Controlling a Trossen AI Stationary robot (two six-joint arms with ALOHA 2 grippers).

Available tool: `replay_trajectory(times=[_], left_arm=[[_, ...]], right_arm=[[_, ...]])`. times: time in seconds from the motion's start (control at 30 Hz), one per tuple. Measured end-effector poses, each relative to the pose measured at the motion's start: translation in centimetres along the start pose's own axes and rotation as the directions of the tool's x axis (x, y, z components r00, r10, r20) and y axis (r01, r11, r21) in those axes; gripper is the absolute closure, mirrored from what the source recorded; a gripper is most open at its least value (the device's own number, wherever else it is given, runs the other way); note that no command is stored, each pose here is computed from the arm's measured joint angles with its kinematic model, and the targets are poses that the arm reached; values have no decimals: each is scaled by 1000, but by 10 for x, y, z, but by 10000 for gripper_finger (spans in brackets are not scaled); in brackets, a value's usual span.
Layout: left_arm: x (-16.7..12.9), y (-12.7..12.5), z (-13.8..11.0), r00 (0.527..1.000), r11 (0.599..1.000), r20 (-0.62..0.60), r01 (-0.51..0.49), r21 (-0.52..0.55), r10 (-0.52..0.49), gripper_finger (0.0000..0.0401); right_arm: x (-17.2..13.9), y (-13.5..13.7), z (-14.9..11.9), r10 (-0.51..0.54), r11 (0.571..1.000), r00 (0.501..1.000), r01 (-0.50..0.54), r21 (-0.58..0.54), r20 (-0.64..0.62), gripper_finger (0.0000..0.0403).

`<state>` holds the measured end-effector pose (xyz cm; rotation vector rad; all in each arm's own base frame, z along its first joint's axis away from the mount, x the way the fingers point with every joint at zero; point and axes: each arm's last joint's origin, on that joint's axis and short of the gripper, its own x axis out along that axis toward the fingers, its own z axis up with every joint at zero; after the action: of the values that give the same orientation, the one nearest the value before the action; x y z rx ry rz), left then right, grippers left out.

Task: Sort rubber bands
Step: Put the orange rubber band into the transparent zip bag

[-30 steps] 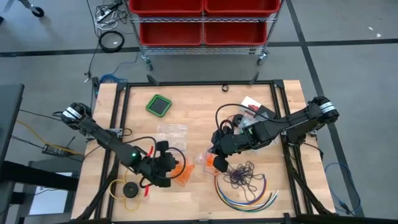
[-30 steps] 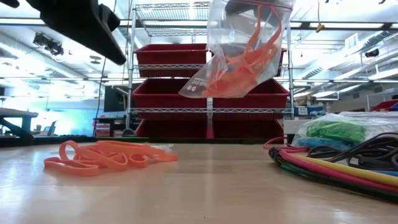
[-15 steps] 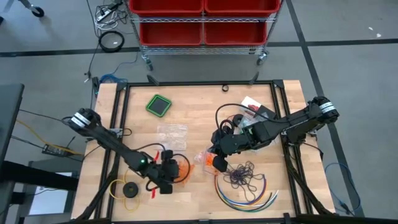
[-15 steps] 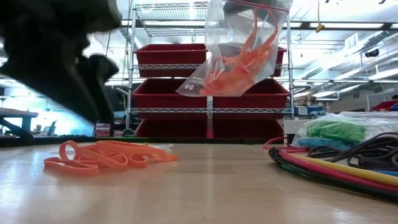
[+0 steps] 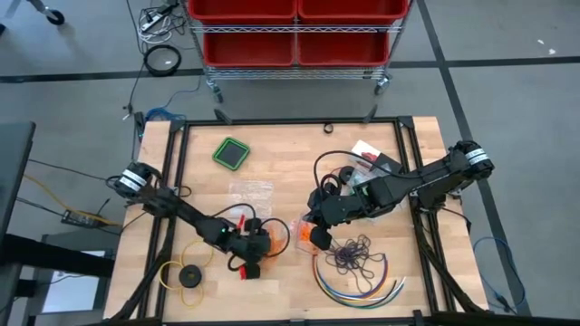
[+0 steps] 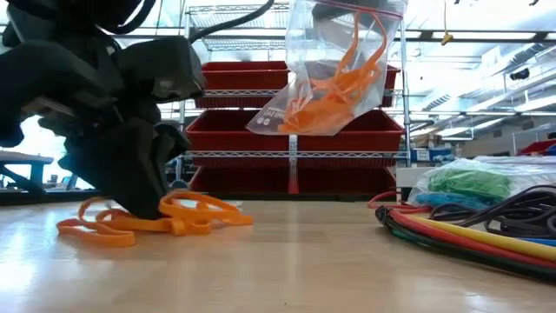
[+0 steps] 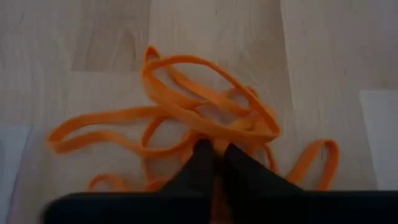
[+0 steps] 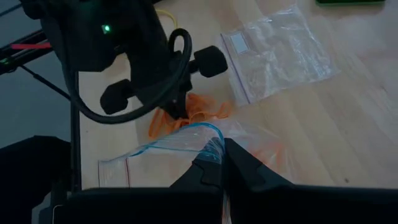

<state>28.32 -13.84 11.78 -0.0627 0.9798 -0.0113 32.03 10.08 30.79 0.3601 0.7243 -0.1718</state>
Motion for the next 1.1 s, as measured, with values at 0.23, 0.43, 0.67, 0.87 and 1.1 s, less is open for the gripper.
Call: replay_trajectory(times=[0.23,0.43,0.67,0.87,1.1], left_arm=[[-53,0,29,996,994,51,-81,74,78,396],[-118,-9,58,971,991,215,-124,57,109,397],[-141,-8,59,965,990,223,-140,-12,139,275],[-131,-4,46,968,981,169,-174,-82,186,138],[-115,0,28,969,974,146,-181,-134,201,99]], right_arm=[[0,0,0,0,1000,1000,0,-7,0,403],[0,0,0,1,1000,1000,-1,-10,-1,403],[-1,2,-1,5,1000,1000,-5,-17,-2,403],[-1,3,-2,8,1000,1000,-8,-27,-3,403],[-1,3,-2,6,1000,1000,-6,-27,0,403]])
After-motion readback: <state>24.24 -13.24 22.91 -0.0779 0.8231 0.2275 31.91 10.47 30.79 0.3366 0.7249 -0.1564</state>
